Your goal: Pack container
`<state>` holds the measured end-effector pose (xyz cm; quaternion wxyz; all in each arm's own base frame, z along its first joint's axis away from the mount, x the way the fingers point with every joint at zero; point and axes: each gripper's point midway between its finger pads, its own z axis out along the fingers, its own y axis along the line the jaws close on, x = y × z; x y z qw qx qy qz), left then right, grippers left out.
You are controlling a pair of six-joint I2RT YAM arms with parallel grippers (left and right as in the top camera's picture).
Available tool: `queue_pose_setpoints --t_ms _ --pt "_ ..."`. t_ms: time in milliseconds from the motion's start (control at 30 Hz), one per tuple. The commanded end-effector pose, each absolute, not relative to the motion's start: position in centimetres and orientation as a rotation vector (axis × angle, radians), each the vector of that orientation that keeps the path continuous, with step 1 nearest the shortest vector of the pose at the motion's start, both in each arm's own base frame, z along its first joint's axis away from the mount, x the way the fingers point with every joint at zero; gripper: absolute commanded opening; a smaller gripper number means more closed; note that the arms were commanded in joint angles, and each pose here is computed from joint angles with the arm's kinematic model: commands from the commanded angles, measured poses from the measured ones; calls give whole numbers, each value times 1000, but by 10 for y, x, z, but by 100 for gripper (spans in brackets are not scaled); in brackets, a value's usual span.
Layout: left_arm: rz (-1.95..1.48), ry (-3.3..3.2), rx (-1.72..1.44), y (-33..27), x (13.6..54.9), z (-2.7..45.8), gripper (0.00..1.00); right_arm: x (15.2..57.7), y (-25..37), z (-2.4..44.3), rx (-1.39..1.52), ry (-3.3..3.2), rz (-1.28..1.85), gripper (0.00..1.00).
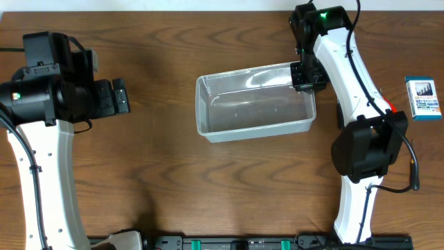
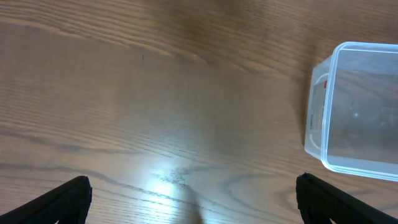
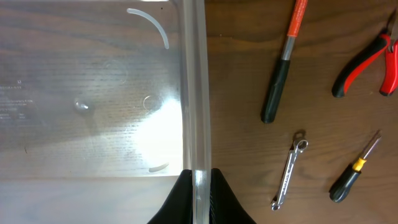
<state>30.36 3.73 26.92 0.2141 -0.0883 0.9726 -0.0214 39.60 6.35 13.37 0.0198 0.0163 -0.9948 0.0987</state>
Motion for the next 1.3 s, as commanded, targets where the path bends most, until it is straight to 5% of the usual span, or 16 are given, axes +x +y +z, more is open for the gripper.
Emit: queue_pose_setpoints --t_ms 0,933,1267 --pt "-47 2689 -258 40 304 274 98 394 59 140 82 -3094 305 1" --pt "-48 2702 -259 40 301 272 98 388 43 106 65 -3036 296 7" --pt "-49 2706 -260 40 300 272 98 384 26 106 -53 -3010 268 1"
